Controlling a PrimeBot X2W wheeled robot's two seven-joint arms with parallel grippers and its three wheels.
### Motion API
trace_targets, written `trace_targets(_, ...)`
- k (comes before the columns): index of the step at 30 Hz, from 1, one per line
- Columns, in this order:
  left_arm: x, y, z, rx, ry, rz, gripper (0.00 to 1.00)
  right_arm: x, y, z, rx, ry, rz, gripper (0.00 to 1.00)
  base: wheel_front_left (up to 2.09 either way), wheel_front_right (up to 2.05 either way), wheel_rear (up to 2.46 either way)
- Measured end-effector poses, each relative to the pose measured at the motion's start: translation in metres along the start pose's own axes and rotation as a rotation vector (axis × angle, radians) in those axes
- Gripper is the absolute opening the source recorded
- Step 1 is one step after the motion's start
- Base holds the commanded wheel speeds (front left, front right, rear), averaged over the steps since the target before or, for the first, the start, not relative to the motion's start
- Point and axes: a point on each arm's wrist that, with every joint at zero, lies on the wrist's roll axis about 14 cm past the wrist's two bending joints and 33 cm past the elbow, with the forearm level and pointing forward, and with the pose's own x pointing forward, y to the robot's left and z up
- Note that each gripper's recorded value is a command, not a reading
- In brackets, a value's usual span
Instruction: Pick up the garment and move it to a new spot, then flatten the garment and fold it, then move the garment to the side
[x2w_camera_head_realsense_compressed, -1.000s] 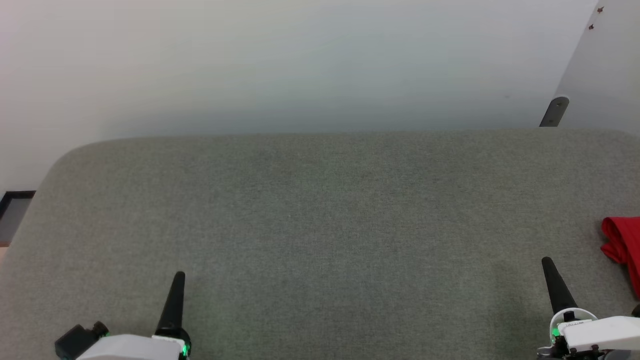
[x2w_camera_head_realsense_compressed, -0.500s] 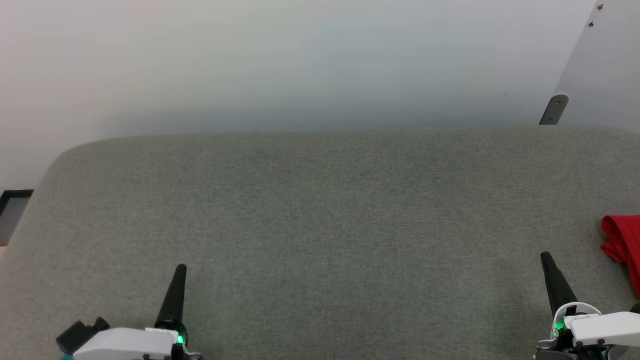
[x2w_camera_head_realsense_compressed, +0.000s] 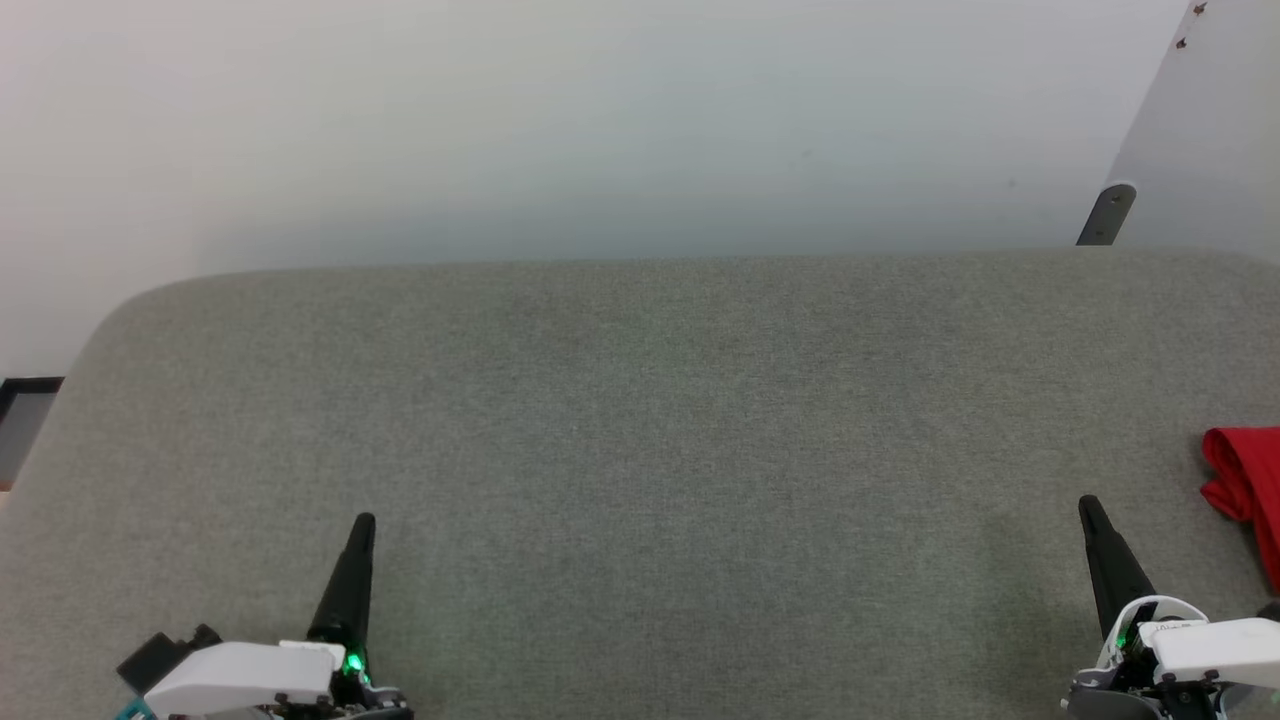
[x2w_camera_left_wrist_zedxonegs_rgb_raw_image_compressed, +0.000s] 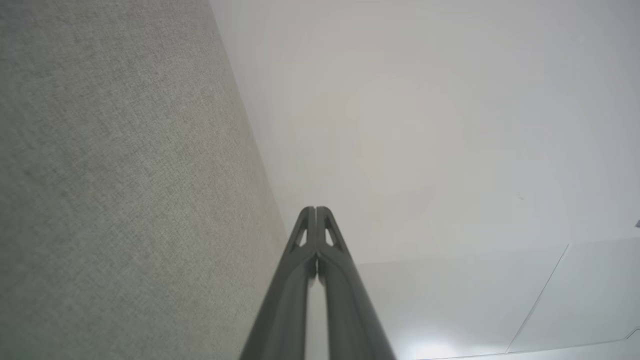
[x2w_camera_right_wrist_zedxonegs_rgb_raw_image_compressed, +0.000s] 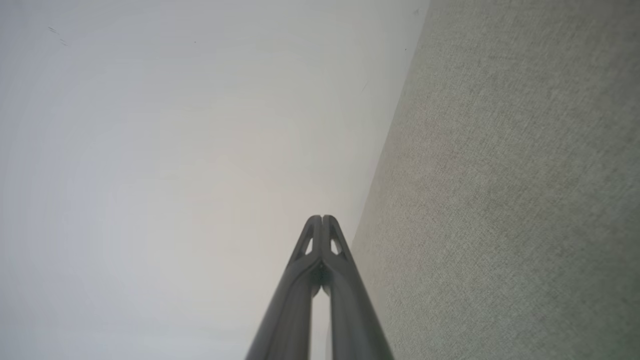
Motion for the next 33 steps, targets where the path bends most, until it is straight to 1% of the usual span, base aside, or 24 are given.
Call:
trace_targets(21, 0.009, -0.0067, -0.0021, -0.14, 0.015, -0.023, 0.0, 0.0027, 0.0003, 0.0011, 0.136, 0.0, 0.008, 0.0, 0.0, 0.0, 0.0)
trace_targets(33, 0.0093, -0.0069, -0.0024, -0.149, 0.016, -0.023, 0.0, 0.0046, 0.0032, 0.0014, 0.143, -0.002, 0.016, 0.0, 0.0, 0.0, 0.0)
